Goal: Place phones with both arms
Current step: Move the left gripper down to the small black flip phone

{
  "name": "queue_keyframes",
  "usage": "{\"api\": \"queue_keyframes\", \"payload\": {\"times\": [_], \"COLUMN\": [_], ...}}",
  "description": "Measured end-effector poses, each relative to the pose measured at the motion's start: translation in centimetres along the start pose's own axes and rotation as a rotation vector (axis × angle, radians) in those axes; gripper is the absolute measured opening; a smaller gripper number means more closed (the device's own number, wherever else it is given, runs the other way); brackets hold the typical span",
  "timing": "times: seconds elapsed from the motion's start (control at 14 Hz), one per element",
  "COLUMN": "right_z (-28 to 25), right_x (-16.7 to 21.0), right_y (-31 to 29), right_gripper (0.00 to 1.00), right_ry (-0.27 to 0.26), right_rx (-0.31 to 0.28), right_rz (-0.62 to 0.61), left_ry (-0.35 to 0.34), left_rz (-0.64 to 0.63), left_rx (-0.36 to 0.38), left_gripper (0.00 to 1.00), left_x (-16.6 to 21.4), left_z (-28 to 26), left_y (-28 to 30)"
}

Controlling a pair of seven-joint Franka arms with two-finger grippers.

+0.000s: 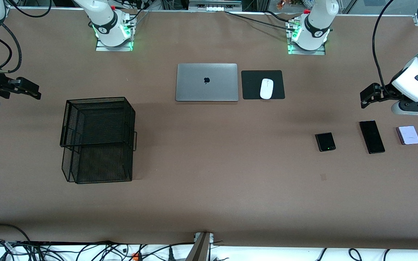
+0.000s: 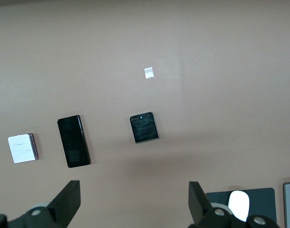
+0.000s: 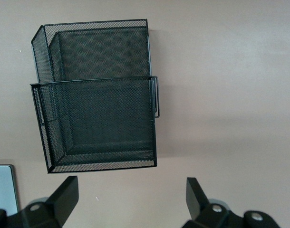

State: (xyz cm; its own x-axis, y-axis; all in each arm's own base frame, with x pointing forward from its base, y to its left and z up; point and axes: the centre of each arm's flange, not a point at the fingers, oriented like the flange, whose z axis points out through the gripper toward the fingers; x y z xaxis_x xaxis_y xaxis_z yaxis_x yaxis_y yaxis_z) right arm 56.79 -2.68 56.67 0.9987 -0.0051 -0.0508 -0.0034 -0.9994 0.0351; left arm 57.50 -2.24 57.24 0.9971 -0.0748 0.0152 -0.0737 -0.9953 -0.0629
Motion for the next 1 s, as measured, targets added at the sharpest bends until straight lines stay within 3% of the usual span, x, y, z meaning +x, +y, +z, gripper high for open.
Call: {"api": "queue_keyframes", "payload": {"times": [0.43, 0.71, 1.0], "right_z": [0.0, -0.1, -0.1], "right_x": [0.0, 0.1, 0.1], "right_y": [0.0, 0.0, 0.0], "right_gripper": [1.0, 1.0, 1.0], "right_ry": [0.003, 0.006, 0.006], "right_rx": [0.0, 0.0, 0.0], "right_rz": [0.0, 0.0, 0.001], "left_ry": [-0.006, -0.075, -0.087], "left_rz": [0.0, -0.005, -0.004], "left_rx": [0.0, -0.002, -0.004], "left_gripper": [1.0, 1.0, 1.0], "left_x": [-0.1, -0.7, 0.1], "left_z": [0.1, 0.9, 1.6], "left_y": [0.0, -0.2, -0.2]}}
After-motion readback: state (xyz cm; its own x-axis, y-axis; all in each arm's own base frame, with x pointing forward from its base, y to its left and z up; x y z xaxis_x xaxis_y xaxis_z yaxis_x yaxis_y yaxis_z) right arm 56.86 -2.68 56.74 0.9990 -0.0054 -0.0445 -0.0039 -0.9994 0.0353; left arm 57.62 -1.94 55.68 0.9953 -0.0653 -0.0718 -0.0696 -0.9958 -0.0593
